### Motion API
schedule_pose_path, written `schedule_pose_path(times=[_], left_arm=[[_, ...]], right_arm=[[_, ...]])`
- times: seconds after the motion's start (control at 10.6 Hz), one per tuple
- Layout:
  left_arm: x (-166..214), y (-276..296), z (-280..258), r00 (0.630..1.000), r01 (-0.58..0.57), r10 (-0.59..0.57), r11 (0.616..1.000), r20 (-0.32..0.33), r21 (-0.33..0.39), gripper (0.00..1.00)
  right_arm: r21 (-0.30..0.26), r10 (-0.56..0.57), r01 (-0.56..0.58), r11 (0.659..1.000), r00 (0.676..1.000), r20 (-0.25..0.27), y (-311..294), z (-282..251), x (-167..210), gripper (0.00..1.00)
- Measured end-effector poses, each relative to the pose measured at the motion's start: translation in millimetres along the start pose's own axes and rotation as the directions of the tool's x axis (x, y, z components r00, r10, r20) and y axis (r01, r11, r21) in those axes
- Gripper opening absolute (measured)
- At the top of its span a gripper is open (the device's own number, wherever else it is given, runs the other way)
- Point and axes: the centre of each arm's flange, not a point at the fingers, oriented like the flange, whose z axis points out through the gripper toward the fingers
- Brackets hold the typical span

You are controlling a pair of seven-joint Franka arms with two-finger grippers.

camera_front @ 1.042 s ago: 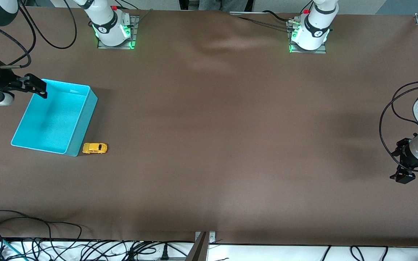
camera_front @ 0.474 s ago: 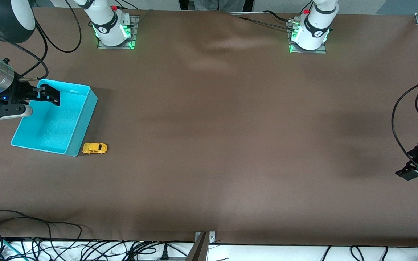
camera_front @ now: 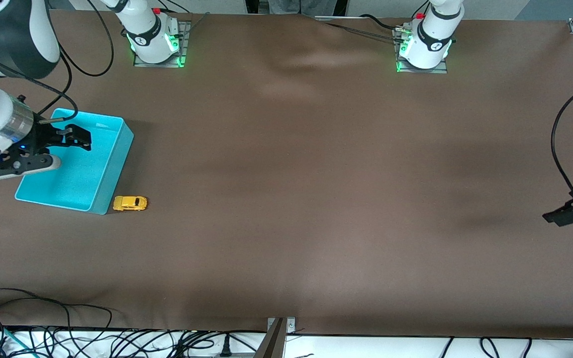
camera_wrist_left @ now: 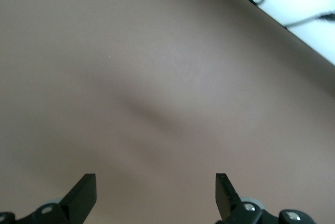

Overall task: Wind up and store yellow beetle car
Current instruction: 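Lower the right gripper beside the box and grasp the yellow car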

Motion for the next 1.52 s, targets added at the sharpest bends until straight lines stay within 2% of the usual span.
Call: schedule_pose_path(times=[0.19,0.38,0.66,0.85,1.04,1.14,1.23,1.52], left_arm=[[-31,4,-33,0.99,-0.139,0.138,0.989,0.033,0.04,1.0],[-46,-3,-58,0.959,-0.281,0.28,0.958,0.038,0.059,1.0],[-53,4,-61,0.94,-0.34,0.338,0.939,0.041,0.058,1.0],[-58,12,-61,0.934,-0.355,0.353,0.933,0.044,0.056,1.0],[-60,16,-61,0.932,-0.363,0.361,0.93,0.046,0.056,1.0],[-61,17,-62,0.931,-0.364,0.362,0.93,0.045,0.056,1.0],[-62,17,-63,0.931,-0.365,0.363,0.929,0.044,0.056,1.0],[-65,21,-65,0.928,-0.373,0.371,0.926,0.04,0.054,1.0]], right_arm=[[0.018,-0.14,0.14,0.99,0.99,0.015,24,51,-3,1.0],[0.024,-0.331,0.331,0.943,0.944,0.002,40,96,-7,1.0],[-0.013,-0.579,0.579,0.815,0.814,-0.044,26,134,15,1.0],[-0.052,-0.685,0.683,0.728,0.725,-0.073,18,160,34,1.0],[-0.107,-0.791,0.784,0.611,0.605,-0.09,19,187,48,1.0],[-0.119,-0.821,0.813,0.571,0.563,-0.091,20,202,52,1.0],[-0.126,-0.834,0.824,0.552,0.544,-0.094,20,219,53,1.0],[-0.165,-0.846,0.829,0.534,0.522,-0.114,12,271,43,1.0]])
